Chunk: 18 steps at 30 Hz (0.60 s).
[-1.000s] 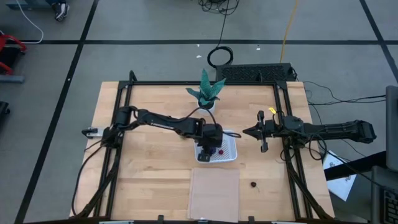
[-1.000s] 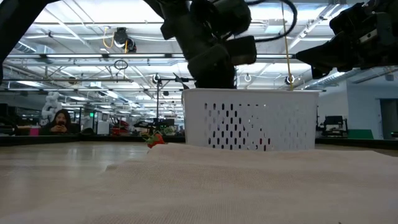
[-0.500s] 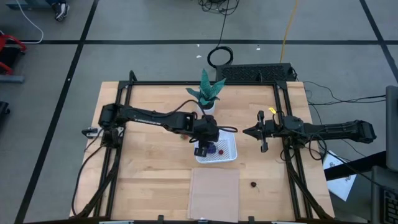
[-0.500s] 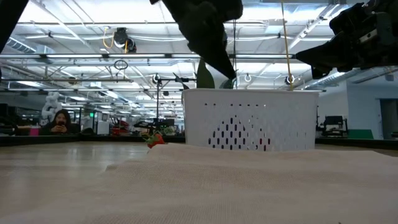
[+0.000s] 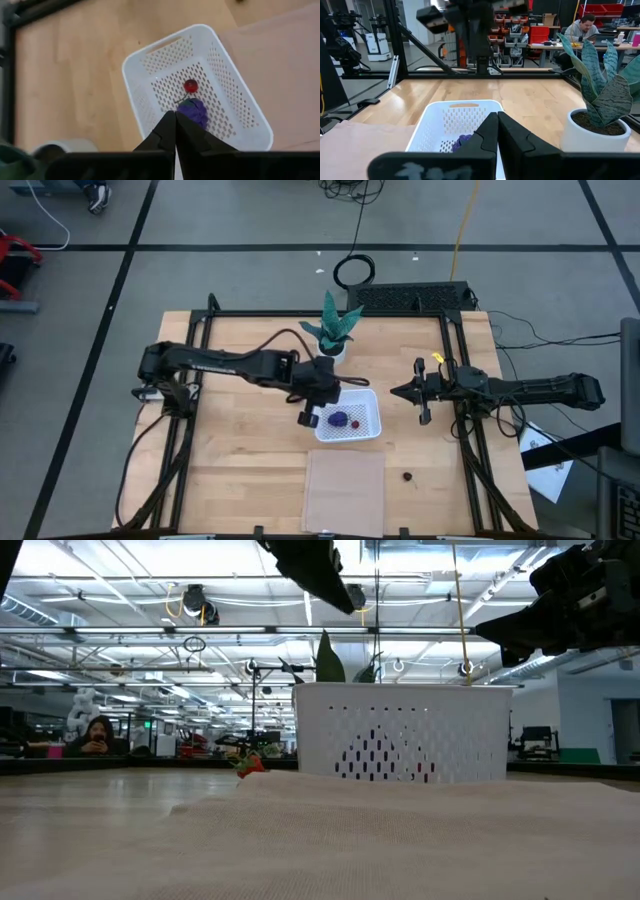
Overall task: Pick and placing Produce into tupperware
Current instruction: Put the black cherry into the basket
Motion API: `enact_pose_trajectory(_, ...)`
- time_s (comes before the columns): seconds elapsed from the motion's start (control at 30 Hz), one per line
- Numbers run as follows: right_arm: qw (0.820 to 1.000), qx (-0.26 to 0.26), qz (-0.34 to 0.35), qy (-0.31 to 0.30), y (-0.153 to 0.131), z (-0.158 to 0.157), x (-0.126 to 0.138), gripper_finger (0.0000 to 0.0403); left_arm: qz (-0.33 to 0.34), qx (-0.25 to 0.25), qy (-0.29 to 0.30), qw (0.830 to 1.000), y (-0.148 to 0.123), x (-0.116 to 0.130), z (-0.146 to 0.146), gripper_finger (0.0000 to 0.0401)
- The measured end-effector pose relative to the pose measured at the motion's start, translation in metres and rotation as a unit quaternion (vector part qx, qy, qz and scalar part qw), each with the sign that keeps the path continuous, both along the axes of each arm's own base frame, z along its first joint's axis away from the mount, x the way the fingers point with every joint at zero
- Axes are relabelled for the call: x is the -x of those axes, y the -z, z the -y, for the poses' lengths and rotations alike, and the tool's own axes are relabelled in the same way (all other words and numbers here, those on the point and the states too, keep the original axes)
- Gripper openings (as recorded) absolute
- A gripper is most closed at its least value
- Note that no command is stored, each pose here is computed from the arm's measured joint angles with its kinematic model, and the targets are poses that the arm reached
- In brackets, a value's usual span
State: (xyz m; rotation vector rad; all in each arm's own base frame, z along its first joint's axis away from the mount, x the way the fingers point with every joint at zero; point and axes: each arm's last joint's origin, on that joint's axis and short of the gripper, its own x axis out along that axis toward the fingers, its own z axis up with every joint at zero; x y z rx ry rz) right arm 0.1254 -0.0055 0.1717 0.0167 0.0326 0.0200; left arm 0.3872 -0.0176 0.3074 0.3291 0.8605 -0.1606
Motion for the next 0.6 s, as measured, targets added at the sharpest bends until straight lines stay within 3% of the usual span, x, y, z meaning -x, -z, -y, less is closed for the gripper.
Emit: enact_pose_trajectory(0.6, 1.0, 0.0, 0.0, 0.0, 0.0, 0.0, 0.0, 0.0, 0.122, -0.028, -0.022, 0.992, -0.074, 0.049, -0.006, 0.0)
